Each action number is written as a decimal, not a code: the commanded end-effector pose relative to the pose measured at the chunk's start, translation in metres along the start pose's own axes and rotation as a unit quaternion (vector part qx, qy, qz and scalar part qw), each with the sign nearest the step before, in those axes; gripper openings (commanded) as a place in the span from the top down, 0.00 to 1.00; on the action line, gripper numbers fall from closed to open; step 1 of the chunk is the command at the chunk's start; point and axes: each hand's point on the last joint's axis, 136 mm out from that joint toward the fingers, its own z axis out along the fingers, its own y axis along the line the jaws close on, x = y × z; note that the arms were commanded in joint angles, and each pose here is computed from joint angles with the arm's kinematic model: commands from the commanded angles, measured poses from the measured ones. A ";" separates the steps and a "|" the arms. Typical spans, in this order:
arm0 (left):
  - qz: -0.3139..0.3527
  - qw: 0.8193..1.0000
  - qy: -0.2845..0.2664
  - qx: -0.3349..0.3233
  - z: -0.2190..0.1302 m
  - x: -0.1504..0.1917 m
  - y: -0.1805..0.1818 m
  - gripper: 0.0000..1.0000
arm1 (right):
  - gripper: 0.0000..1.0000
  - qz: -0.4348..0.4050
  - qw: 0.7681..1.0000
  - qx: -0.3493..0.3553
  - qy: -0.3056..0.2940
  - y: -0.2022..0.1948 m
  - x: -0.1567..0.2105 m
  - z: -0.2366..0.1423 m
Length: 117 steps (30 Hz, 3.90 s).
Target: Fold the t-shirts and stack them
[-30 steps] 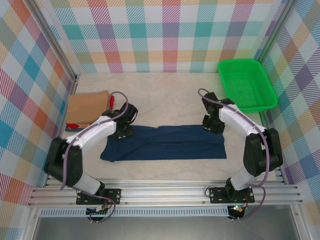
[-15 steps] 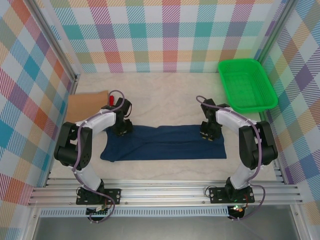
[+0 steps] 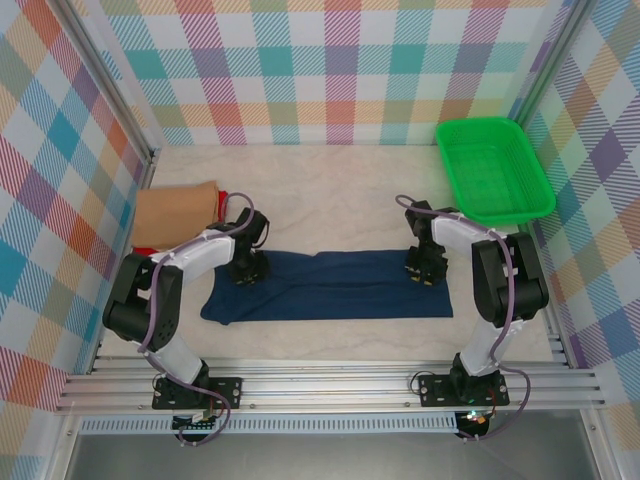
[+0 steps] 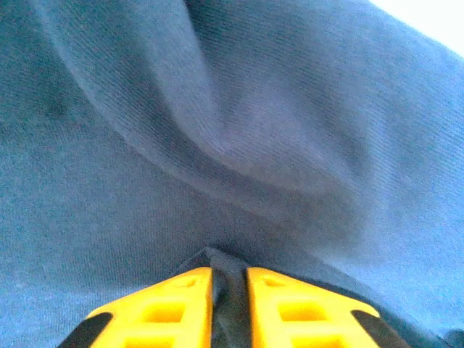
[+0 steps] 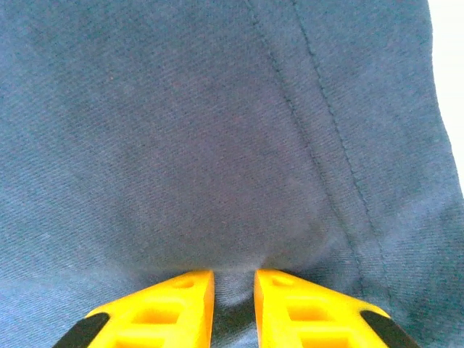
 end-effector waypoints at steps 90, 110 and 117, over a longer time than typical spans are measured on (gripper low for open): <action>-0.633 0.773 0.024 -0.030 -0.019 0.097 0.086 0.74 | 0.79 -0.029 0.999 -0.002 0.019 0.007 -0.004 -0.008; -0.383 0.912 -0.003 -0.150 -0.040 0.023 0.082 1.00 | 0.79 -0.031 0.999 -0.002 0.018 0.010 -0.008 -0.010; -0.330 0.925 -0.005 -0.186 -0.025 0.014 0.089 0.66 | 0.79 -0.029 0.999 0.006 0.018 0.006 -0.006 -0.008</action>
